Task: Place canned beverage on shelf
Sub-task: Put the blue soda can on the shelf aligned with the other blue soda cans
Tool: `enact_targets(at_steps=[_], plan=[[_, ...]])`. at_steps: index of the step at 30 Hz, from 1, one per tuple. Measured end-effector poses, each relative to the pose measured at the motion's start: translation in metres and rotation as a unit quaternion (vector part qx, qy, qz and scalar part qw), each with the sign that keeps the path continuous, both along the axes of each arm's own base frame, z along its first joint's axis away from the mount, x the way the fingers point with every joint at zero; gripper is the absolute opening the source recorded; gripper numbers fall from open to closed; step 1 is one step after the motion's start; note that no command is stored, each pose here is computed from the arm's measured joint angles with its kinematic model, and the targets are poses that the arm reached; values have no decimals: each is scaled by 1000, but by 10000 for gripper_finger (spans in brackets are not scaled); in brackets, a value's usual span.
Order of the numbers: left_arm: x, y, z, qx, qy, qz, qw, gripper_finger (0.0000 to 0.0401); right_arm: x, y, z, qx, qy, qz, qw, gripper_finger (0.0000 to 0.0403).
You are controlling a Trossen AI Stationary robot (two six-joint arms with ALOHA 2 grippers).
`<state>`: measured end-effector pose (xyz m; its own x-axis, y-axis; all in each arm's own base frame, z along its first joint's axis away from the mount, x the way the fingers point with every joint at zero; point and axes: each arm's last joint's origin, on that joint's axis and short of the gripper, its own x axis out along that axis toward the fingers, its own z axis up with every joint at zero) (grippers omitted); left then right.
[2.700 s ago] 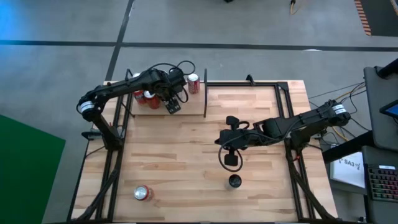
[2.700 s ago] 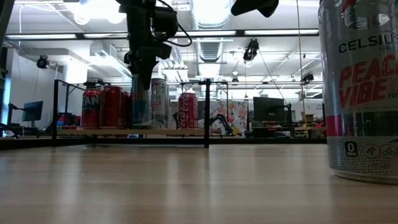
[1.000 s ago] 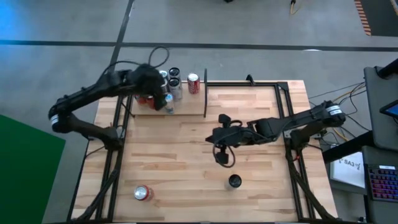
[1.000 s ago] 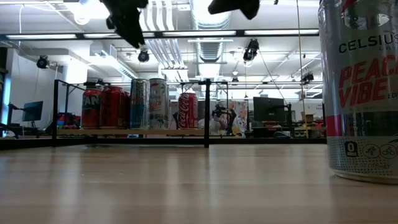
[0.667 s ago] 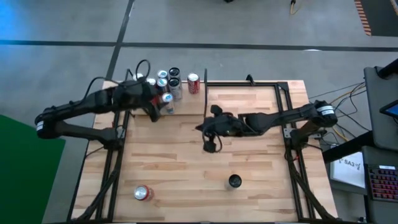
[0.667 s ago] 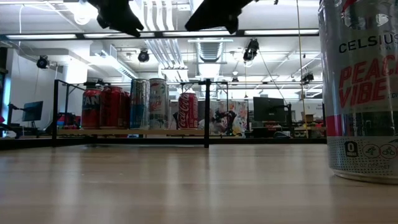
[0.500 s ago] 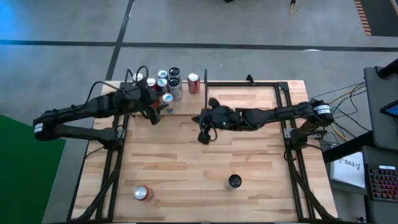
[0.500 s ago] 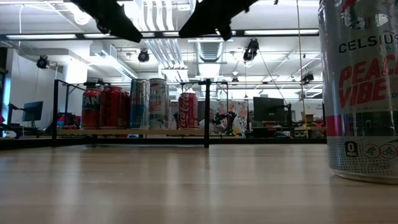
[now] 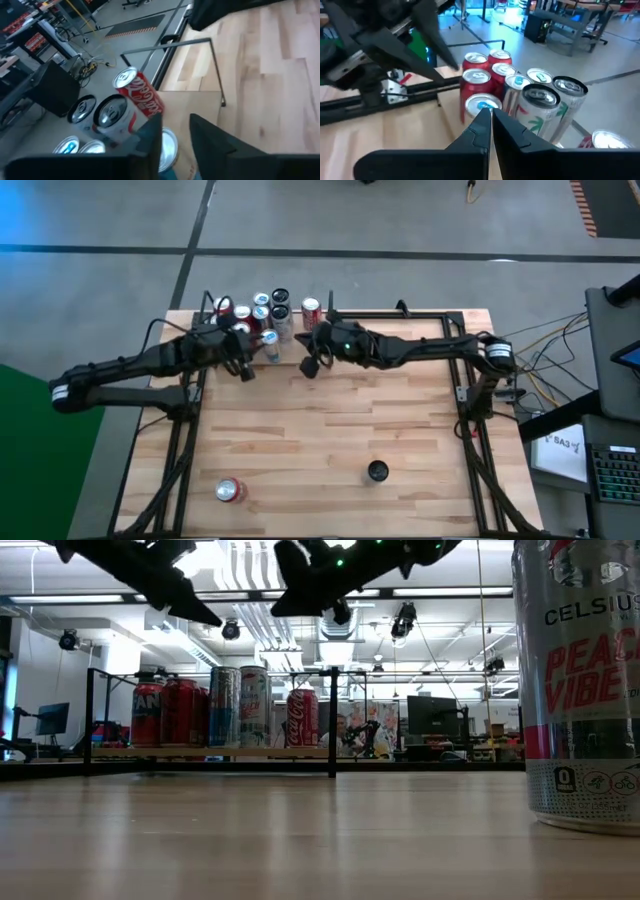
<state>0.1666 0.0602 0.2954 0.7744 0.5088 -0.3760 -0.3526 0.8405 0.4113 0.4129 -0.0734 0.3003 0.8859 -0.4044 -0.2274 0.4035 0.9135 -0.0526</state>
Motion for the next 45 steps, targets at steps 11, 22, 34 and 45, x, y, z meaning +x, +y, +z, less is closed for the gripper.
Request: enact_targets(at_steps=[11, 22, 34, 45], plan=[[1, 9, -14, 18, 12, 18, 1000, 6, 36, -25, -25, -8, 24, -3, 1000, 9], [5, 18, -35, -3, 27, 63, 998, 1, 55, -30, -49, 8, 32, -7, 999, 9], [10, 21, -41, -19, 35, 71, 997, 0, 63, -32, -62, 22, 34, -11, 999, 9], [14, 26, -47, -32, 34, 122, 991, 0, 63, -32, -62, 23, 33, -9, 999, 9]])
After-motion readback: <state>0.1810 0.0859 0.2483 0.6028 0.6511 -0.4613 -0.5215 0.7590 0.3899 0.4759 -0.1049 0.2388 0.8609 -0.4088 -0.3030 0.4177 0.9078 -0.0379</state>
